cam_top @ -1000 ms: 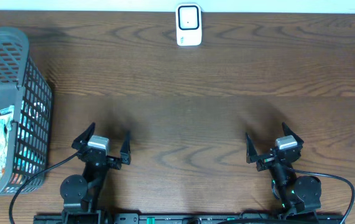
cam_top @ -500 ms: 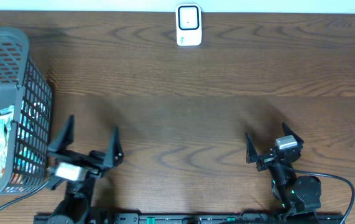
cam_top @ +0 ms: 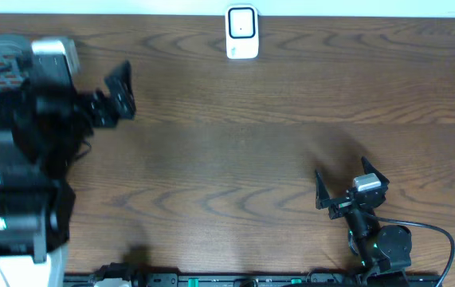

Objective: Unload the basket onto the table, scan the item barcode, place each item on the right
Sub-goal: 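Reach the left gripper into the grey basket toward the packages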

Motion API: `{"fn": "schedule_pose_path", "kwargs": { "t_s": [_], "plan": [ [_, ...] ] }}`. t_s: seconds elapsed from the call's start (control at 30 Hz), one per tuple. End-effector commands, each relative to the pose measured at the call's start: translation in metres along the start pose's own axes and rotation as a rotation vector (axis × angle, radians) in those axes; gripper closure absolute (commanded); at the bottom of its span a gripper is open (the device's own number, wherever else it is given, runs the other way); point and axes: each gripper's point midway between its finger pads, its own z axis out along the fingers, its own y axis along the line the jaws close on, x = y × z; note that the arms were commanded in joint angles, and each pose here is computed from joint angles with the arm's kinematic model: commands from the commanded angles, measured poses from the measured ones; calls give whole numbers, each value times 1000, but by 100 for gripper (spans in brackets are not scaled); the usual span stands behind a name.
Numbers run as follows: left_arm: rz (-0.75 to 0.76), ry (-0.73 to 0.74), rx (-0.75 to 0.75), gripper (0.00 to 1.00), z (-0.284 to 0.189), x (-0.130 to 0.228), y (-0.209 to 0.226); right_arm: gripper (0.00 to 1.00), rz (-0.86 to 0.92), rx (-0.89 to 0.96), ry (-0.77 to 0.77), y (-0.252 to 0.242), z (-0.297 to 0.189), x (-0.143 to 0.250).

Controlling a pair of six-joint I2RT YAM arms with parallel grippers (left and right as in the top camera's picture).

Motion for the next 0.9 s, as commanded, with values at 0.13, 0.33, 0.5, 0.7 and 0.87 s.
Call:
{"fn": "schedule_pose_path", "kwargs": {
  "t_s": [0.13, 0.33, 0.5, 0.7, 0.87],
  "plan": [
    [-170, -37, -945, 2, -33, -61, 187, 1, 9, -2, 1, 1, 0, 1],
    [-260, 99, -1260, 2, -65, -19, 294, 1, 9, -2, 1, 1, 0, 1],
    [-370, 372, -1339, 2, -72, 65, 352, 1, 9, -2, 1, 1, 0, 1],
    [-342, 652, -1286, 2, -47, 154, 372, 1, 9, -2, 1, 1, 0, 1],
    [-337, 782, -1258, 2, -33, 210, 380, 1, 9, -2, 2, 1, 0, 1]
  ]
}}
